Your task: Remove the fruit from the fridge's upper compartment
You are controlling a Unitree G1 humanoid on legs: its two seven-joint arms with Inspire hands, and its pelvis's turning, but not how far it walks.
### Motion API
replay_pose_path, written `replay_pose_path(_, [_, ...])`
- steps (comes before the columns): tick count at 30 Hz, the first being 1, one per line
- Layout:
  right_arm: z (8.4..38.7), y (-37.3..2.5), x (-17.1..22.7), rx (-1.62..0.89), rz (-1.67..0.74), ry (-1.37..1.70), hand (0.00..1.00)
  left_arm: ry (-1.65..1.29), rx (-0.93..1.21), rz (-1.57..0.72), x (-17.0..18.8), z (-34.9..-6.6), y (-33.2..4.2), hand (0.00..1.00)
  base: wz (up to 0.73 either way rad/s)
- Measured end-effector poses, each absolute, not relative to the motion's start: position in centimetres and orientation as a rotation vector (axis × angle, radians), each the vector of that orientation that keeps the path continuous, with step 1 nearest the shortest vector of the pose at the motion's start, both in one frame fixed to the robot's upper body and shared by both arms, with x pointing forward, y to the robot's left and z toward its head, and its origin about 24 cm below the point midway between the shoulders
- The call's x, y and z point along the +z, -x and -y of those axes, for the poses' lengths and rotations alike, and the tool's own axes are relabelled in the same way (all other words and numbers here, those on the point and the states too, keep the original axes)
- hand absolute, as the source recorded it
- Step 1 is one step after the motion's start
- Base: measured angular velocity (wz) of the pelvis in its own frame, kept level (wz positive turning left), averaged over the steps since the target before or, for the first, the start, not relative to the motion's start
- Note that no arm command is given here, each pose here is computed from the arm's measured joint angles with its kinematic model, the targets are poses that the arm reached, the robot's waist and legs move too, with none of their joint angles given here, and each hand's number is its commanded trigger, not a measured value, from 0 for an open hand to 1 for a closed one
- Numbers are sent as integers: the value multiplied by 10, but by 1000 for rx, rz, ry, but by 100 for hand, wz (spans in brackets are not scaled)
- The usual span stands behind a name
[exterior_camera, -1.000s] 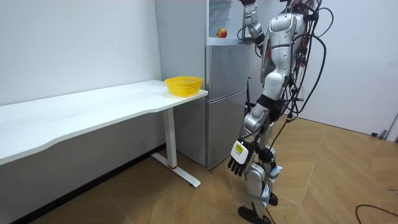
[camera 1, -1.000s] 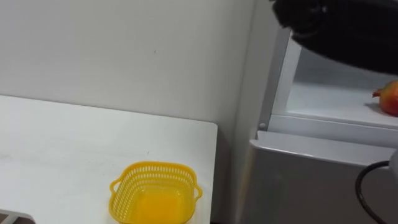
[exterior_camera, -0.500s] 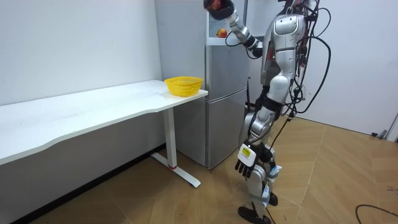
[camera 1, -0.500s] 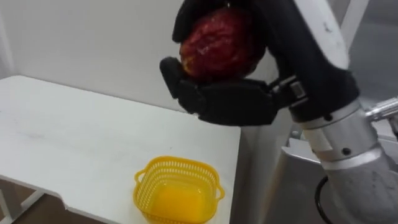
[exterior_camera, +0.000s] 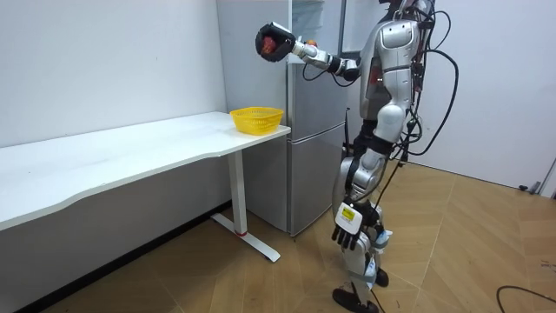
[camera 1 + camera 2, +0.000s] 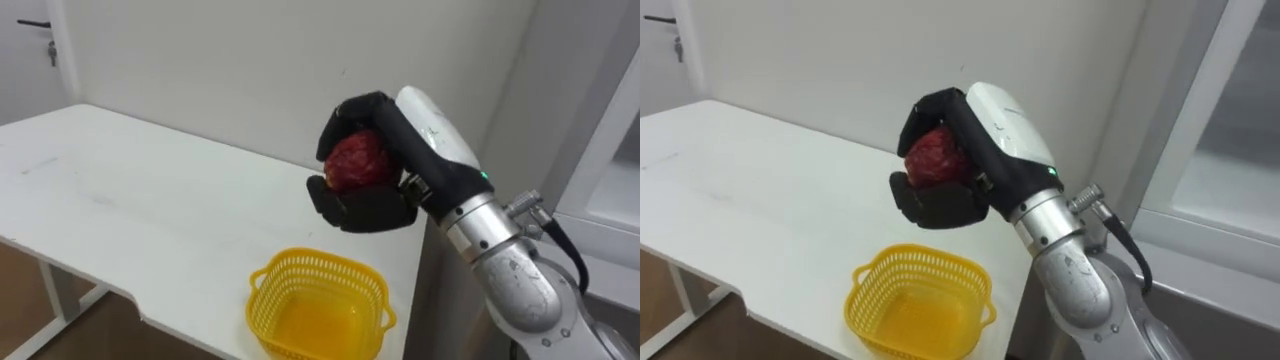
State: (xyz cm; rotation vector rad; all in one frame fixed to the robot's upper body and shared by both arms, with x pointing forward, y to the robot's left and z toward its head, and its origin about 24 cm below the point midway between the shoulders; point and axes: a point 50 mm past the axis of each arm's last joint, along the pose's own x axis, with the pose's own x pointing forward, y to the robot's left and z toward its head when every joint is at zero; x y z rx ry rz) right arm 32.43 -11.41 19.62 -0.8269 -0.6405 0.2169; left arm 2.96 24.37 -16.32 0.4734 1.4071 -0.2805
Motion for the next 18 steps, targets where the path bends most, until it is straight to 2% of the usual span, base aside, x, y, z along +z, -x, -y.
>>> replay_pose_path(9, [128, -341, 163, 204, 461, 869, 100, -454, -308, -1415, -163, -241, -25, 0, 2])
replay_pose_path(18, [120, -341, 147, 260, 410, 899, 100, -447, -320, -1401, -161, -240, -24, 0, 3])
